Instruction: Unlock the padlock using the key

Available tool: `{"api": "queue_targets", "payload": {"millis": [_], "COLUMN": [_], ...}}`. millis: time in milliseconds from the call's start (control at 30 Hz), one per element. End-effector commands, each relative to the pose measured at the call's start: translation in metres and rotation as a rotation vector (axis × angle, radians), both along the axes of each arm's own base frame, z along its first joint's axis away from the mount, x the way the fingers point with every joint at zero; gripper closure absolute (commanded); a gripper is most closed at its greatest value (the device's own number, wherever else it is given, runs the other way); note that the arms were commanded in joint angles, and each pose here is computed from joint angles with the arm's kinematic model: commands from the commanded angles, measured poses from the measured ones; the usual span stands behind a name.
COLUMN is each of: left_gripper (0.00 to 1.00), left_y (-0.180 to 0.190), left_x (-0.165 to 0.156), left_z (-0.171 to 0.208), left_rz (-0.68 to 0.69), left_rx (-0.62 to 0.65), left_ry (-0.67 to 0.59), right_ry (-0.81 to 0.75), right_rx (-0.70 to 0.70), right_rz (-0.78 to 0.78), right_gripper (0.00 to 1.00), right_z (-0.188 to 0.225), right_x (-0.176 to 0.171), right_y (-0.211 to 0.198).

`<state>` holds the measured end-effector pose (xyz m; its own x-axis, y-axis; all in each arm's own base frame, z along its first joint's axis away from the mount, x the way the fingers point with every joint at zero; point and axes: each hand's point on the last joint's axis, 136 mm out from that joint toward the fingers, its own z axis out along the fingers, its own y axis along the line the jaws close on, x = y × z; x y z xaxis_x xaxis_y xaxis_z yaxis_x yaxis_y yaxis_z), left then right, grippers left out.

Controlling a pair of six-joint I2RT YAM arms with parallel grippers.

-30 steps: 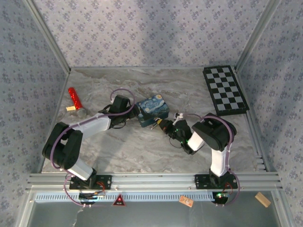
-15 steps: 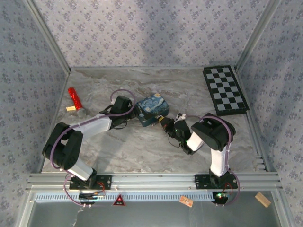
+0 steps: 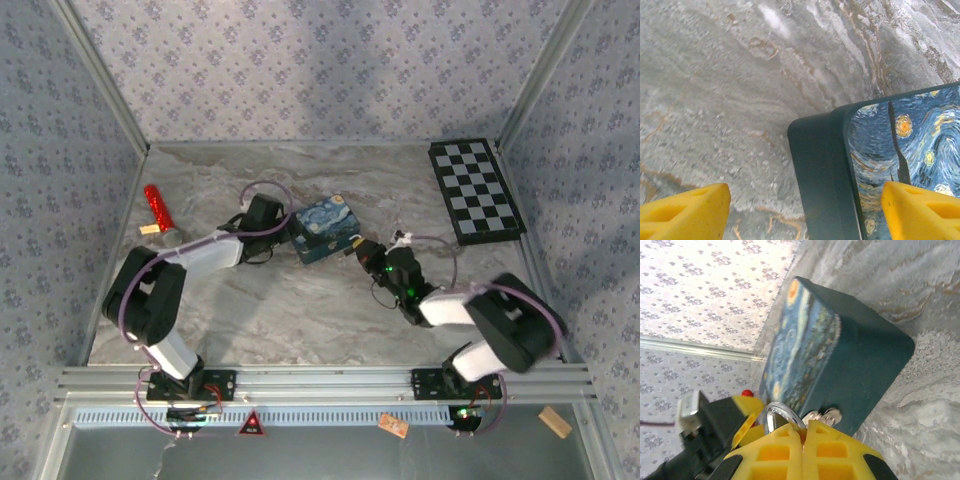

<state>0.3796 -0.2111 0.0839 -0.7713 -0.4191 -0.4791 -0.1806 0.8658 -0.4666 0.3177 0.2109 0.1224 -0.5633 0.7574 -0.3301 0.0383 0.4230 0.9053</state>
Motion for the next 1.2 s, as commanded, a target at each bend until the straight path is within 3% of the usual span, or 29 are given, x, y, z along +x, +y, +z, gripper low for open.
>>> {"api": "queue_targets", "payload": {"millis": [0, 267, 500, 700, 967, 1167], "left_gripper": [0.21, 0.21, 0.21, 0.18, 0.11, 0.08], "left_y": [-0.004, -0.006, -0.011, 0.014, 0.074, 0.108], "left_x": [0.014, 0.054, 0.071, 0.030, -0.049, -0.078], "left_z": [0.000, 0.010, 0.060, 0.098, 0.088, 0.087], "left_rz": [-0.035, -0.078, -0.204, -0.244, -0.150, -0.072], "left_rx": [0.034, 0.031, 0.004, 0.078, 0.088, 0.094], "left_ry": [-0.008, -0.077, -0.180, -0.227, -0.276, -0.347], "right_ry": [0.087, 0.120, 0.299, 0.460, 0.624, 0.639], "right_rx": [-0.239, -0.550, -0.660, -0.756, -0.845, -0.825], "right_rz": [0.018, 0.127, 0.245, 0.284, 0.232, 0.239], "right_gripper": [1.00, 1.00, 1.00, 1.00, 1.00, 1.00], "right_z": [-0.025, 0.032, 0.027, 0.001, -0.019, -0.031], "right_x": [-0.021, -0.049, -0.087, -0.107, -0.117, -0.103], "right_y": [-0.030, -0.073, -0.096, -0.116, -0.143, -0.138]}}
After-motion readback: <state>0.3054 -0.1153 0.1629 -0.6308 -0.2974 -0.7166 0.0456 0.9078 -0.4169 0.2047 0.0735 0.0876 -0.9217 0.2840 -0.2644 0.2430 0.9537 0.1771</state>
